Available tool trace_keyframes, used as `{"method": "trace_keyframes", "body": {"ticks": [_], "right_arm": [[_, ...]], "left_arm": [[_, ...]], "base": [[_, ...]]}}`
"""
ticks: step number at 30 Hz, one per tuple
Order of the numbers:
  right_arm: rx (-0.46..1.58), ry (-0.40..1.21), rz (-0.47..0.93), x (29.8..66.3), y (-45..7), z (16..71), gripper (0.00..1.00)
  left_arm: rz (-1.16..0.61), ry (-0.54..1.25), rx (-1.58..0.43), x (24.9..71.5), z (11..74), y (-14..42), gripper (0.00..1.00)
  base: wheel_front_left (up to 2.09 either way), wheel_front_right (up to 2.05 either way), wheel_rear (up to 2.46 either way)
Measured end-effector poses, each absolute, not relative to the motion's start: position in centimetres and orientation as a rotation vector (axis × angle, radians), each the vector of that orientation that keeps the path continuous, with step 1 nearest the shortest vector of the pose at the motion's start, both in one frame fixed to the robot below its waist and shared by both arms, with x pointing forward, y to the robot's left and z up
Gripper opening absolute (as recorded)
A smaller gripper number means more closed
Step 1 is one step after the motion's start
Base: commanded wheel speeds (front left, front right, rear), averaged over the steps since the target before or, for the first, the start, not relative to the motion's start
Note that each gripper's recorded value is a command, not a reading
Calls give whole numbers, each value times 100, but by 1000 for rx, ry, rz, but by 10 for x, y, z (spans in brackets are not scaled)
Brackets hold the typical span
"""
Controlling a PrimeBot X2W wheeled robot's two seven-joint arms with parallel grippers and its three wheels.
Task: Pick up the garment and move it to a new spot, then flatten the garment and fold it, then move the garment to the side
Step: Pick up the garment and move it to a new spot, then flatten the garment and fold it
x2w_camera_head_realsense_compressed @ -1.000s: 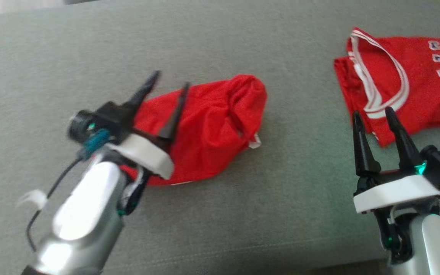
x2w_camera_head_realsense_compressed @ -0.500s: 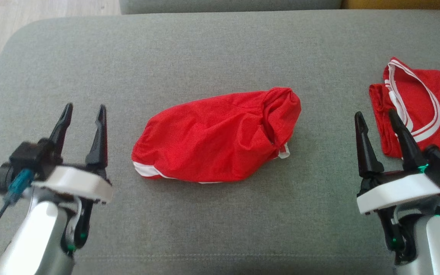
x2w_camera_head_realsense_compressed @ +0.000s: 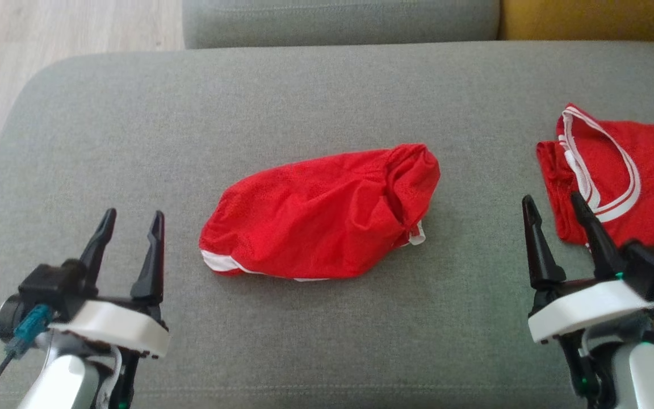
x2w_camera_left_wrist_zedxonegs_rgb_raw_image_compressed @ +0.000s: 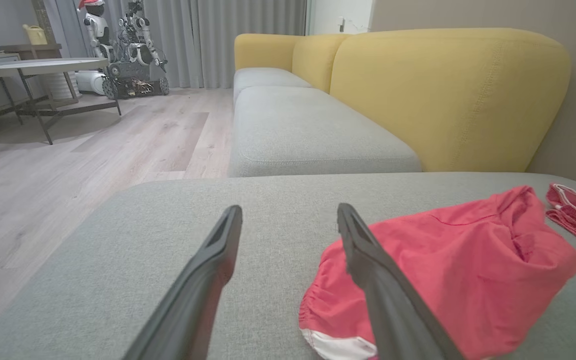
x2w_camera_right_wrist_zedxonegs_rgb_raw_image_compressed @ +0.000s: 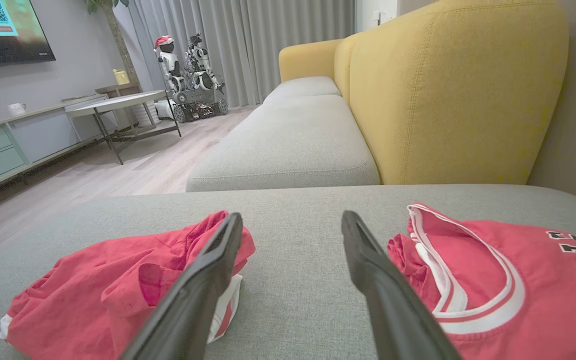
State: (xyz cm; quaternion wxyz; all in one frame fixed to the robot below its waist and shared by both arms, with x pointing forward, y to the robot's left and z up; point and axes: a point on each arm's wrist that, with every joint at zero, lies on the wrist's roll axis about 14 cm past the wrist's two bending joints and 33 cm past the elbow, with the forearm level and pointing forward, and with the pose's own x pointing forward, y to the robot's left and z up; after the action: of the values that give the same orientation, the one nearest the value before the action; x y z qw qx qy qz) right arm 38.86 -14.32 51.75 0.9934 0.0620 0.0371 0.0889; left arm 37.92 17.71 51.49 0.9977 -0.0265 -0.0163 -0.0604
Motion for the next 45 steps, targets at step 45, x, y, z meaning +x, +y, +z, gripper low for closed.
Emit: {"method": "trace_keyframes", "body": {"ticks": [45], "right_arm": [[90, 153, 256, 370, -118, 504, 100]], "left_arm": [[-101, 1, -50, 356, 515, 178, 100]], "base": [[0, 0, 0]]}}
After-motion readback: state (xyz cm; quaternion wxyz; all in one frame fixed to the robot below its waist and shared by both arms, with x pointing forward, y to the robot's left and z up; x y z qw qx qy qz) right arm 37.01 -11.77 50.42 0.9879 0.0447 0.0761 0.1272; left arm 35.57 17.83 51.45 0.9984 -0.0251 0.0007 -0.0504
